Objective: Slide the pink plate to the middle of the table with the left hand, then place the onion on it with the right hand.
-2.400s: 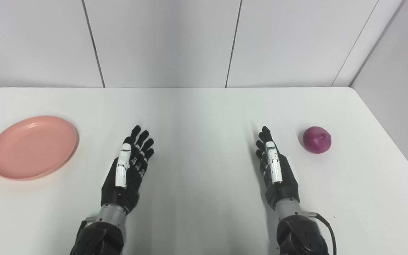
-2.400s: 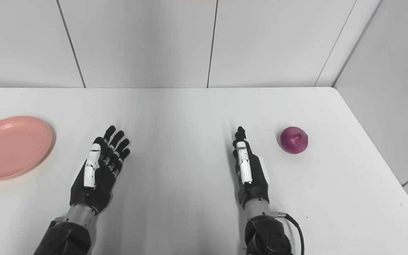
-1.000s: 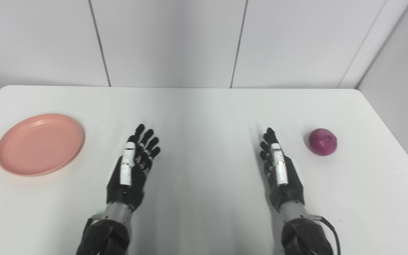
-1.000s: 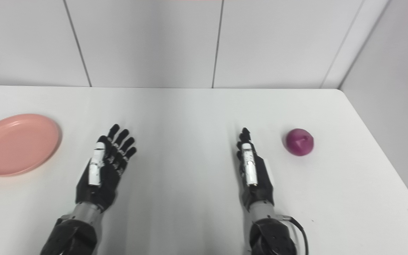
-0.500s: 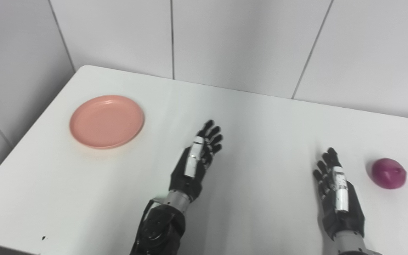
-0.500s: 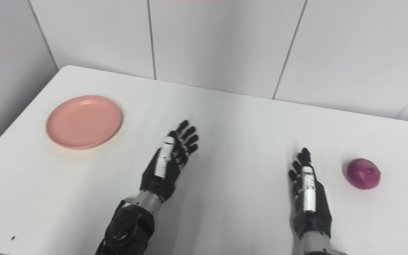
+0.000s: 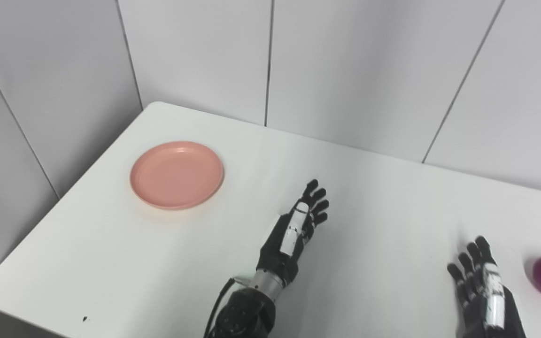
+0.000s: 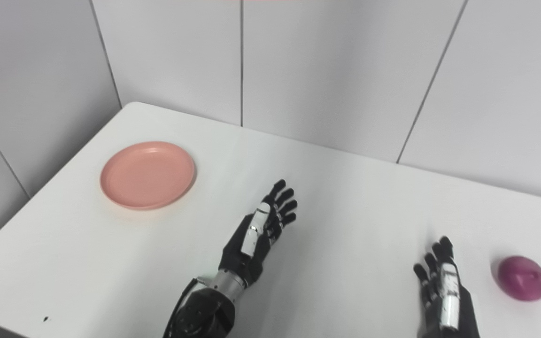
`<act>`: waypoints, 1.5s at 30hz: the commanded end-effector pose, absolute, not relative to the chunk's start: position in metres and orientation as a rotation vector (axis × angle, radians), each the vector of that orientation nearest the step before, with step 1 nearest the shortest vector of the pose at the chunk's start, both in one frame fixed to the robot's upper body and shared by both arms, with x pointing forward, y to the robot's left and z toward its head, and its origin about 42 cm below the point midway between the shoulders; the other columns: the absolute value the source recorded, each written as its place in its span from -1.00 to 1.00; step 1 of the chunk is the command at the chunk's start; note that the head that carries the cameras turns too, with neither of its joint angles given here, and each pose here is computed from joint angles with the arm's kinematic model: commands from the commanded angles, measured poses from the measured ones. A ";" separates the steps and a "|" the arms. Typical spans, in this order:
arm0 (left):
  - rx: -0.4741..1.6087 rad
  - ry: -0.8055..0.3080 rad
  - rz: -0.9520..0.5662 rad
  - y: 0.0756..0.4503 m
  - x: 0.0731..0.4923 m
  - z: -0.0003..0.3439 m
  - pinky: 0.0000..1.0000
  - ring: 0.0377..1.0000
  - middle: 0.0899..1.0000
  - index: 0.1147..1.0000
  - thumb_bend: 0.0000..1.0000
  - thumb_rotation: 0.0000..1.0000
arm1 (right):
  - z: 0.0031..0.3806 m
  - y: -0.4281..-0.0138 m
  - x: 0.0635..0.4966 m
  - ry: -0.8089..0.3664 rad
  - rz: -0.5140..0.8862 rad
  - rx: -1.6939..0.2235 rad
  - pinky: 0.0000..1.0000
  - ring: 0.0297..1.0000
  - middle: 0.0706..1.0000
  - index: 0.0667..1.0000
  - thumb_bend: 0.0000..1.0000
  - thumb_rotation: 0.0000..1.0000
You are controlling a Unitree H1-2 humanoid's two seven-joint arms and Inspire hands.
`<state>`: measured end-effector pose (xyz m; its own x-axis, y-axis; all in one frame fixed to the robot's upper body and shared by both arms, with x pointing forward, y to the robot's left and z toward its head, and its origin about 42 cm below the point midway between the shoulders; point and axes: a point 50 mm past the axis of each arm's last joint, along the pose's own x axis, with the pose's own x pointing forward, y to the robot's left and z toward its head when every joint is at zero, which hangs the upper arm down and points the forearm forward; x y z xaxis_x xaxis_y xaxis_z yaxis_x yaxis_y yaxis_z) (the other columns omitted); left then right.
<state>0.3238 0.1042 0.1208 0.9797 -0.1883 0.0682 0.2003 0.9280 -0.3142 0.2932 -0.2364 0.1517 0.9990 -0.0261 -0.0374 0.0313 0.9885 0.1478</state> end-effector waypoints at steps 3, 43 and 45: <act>-0.372 0.028 -0.196 0.075 0.320 0.107 0.86 0.89 0.92 0.91 -0.14 1.00 | 0.142 -0.243 0.302 -0.006 -0.022 0.136 1.00 1.00 1.00 1.00 -0.55 1.00; -0.366 0.001 -0.186 0.077 0.332 0.110 0.88 0.92 0.95 0.93 -0.10 1.00 | 0.130 -0.240 0.306 -0.008 -0.032 0.108 1.00 0.96 0.98 0.93 -0.20 0.97; -0.362 -0.006 -0.188 0.079 0.333 0.114 0.87 0.91 0.94 0.92 -0.10 1.00 | 0.129 -0.241 0.306 -0.009 -0.031 0.106 1.00 0.96 0.98 0.93 -0.17 0.96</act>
<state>0.3377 0.0925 0.1207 0.9808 -0.1763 0.0833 0.1936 0.9313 -0.3086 0.3065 -0.2414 0.1366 0.9992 -0.0329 0.0231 0.0303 0.9941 0.1043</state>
